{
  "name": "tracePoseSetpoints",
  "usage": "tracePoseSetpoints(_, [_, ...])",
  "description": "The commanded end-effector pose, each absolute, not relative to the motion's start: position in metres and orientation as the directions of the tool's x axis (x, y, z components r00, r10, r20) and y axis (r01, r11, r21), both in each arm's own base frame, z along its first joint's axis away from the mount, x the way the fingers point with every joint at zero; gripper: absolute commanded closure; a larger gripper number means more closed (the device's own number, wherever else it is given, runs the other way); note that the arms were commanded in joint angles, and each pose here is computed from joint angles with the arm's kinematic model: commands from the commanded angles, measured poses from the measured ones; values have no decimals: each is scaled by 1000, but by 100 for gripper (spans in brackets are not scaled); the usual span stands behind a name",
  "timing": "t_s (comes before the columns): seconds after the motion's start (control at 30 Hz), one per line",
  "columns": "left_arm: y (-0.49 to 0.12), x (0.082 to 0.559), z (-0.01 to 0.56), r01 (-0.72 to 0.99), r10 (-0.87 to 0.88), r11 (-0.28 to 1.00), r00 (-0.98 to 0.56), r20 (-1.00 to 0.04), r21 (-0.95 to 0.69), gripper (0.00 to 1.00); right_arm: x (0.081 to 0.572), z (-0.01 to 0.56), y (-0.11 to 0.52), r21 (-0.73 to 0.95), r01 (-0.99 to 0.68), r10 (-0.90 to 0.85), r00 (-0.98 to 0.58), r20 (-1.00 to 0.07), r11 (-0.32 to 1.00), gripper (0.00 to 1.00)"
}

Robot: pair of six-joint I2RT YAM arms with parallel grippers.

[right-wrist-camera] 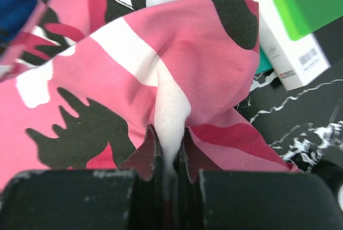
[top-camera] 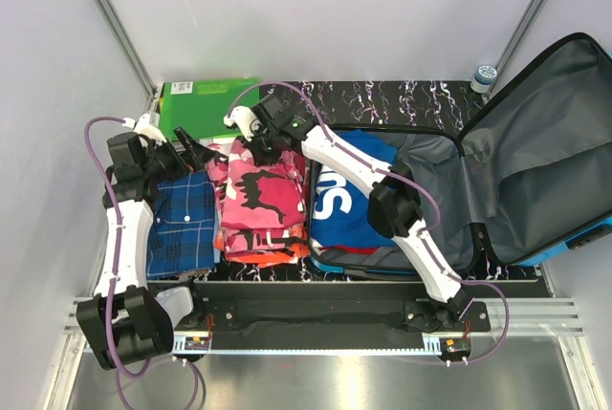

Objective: Pack the luggage
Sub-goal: Pick up the clothes at the center of the board.

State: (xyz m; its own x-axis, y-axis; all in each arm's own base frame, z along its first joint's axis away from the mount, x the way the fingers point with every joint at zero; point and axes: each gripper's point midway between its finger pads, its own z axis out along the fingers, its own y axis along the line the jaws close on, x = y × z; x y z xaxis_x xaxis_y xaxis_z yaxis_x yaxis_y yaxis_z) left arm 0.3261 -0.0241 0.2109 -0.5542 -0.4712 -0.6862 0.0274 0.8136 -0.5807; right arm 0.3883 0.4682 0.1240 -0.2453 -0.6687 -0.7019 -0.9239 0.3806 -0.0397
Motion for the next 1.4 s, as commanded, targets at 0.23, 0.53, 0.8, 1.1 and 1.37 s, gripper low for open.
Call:
tracePoseSetpoints(0.23, [-30, 325, 225, 87, -466, 805, -520, -716, -587, 5, 341, 284, 475, -161, -900, -440, -37, -897, 404, 100])
tracePoseSetpoints(0.53, [-30, 325, 227, 90, -465, 807, -513, -721, -584, 5, 306, 321, 458, -116, -925, -341, -16, -940, 362, 100])
tracePoseSetpoints(0.8, [-22, 325, 229, 70, -480, 810, -494, -725, -583, 5, 284, 359, 430, -127, -912, -268, 19, -963, 389, 100])
tracePoseSetpoints(1.1, [-16, 325, 228, 54, -497, 805, -484, -720, -591, 5, 257, 419, 384, -141, -885, -164, 74, -984, 444, 100])
tracePoseSetpoints(1.37, [-8, 327, 227, 33, -513, 803, -473, -717, -596, 4, 238, 444, 355, -146, -876, -118, 103, -988, 460, 100])
